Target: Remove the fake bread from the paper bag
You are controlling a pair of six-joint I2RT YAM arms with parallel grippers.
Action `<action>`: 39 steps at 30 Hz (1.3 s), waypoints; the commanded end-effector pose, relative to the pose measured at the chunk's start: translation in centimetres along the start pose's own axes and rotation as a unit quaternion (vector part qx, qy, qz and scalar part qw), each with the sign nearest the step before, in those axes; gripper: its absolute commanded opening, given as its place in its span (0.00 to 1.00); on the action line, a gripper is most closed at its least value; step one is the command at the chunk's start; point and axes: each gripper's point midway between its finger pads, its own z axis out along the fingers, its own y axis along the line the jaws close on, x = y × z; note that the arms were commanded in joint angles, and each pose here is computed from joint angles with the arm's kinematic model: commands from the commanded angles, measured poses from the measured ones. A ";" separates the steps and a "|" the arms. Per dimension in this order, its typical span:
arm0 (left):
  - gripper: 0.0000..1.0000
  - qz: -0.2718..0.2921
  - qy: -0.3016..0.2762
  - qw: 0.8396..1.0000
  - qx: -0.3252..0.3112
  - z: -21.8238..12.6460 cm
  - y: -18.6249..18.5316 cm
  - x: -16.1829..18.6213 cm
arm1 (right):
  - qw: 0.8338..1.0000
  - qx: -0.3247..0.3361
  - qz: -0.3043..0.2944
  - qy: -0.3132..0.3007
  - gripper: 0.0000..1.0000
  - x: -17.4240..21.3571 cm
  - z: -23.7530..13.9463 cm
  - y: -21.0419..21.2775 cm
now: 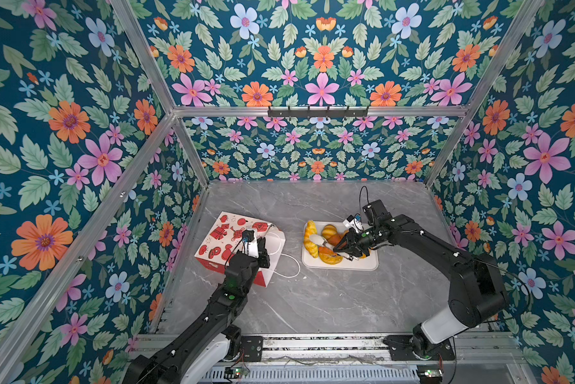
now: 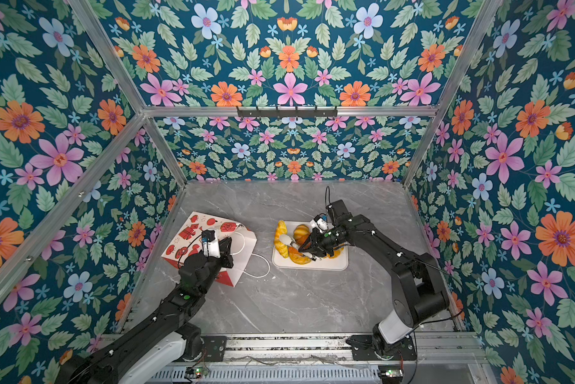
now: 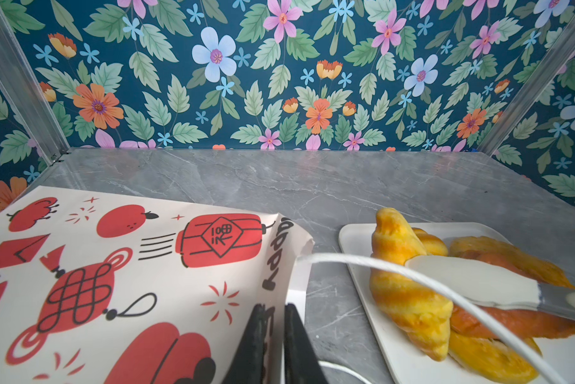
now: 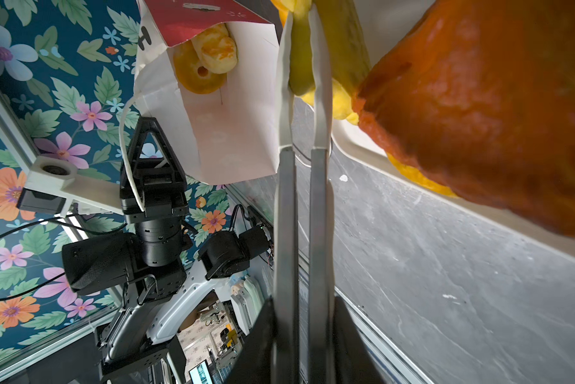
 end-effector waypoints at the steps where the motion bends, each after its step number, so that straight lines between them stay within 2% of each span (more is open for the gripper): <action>1: 0.14 -0.007 -0.021 1.000 0.005 0.0 -0.2 -1.0 | 1.000 0.010 -0.019 -0.003 0.25 -0.2 -0.1 -0.1; 8: 0.14 -0.011 -0.020 1.000 0.007 0.0 -0.3 -0.9 | 0.998 -0.052 -0.035 -0.003 0.20 -1.0 -0.4 2.8; 15: 0.14 -0.011 -0.021 1.000 0.009 0.0 -0.3 -1.0 | 0.998 -0.059 -0.033 0.007 0.20 -1.9 0.4 2.9; 20: 0.14 -0.013 -0.019 1.000 0.011 -0.1 -0.4 -0.8 | 0.999 -0.044 -0.010 0.024 0.20 -2.9 1.7 1.1; 28: 0.15 -0.014 -0.021 1.000 0.010 -0.2 -0.3 -0.8 | 1.000 0.009 -0.013 0.019 0.21 -3.6 1.6 -0.5; 39: 0.15 -0.015 -0.020 1.000 0.013 0.0 -0.4 -0.6 | 0.997 0.077 -0.026 -0.002 0.35 -3.9 0.6 -2.0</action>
